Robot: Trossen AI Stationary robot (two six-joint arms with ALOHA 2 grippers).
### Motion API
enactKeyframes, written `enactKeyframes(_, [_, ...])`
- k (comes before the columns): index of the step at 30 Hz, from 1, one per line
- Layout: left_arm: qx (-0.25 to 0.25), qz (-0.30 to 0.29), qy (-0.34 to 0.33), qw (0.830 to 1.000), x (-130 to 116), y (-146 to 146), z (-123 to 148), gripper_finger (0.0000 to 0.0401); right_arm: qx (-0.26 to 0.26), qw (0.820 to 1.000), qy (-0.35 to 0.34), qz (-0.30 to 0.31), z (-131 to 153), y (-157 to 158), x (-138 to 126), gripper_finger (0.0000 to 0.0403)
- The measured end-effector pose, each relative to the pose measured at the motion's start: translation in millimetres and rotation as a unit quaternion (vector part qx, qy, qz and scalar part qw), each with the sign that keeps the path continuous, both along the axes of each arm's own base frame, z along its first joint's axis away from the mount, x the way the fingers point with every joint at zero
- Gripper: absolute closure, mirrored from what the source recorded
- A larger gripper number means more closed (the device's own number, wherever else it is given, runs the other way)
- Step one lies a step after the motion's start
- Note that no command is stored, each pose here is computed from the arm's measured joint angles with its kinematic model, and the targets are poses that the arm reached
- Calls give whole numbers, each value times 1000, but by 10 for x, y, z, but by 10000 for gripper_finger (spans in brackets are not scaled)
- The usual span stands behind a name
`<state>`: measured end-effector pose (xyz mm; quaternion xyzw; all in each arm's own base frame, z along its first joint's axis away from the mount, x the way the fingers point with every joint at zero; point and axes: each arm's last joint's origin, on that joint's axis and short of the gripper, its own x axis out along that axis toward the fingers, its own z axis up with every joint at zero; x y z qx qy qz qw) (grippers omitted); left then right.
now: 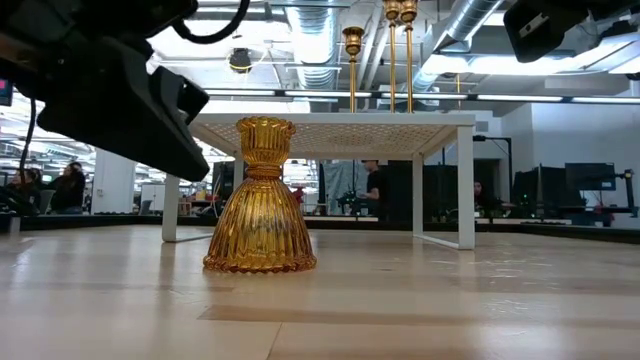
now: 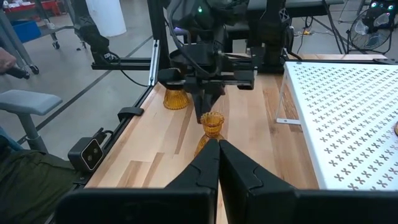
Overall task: Pick & Place candle stick holders
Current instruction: Put the top brown vase candle holder on the shelf
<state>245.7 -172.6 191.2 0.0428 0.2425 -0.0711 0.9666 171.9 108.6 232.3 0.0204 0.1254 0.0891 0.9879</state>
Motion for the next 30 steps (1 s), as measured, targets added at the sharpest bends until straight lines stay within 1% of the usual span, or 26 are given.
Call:
enactKeyframes(4, [23,6,-16,1000,5,8,27,399,0,1000,1,0,-1,0,0,403])
enactKeyframes(6, [22,10,-25,999,-6,21,2,399,-1,1000,1,0,-2,0,-1,403])
enactKeyframes(8, [18,11,-35,999,-43,64,-81,399,-1,1000,2,0,-3,-1,-1,403])
enactKeyframes(10, [6,12,-49,999,-103,116,-184,399,-3,1000,3,0,-6,-1,-2,403])
enactKeyframes(12, [-21,7,-78,997,-165,162,-251,399,-3,1000,4,0,-8,-2,-2,403])
enactKeyframes(14, [-44,-18,-102,994,-225,205,-301,399,-5,1000,6,0,-12,-2,-3,403])
enactKeyframes(17, [-57,-58,-130,988,-320,262,-339,399,-8,1000,10,0,-22,-4,-5,403])
enactKeyframes(22, [-44,-60,-142,987,-419,371,-430,400,-9,1000,12,0,-24,-6,-5,403])
enactKeyframes(27, [-24,-49,-170,984,-371,451,-392,396,-9,1000,11,-1,-24,-8,-4,403])
enactKeyframes(30, [-19,-38,-169,985,-341,498,-399,395,-9,1000,12,-1,-24,-8,-3,403])
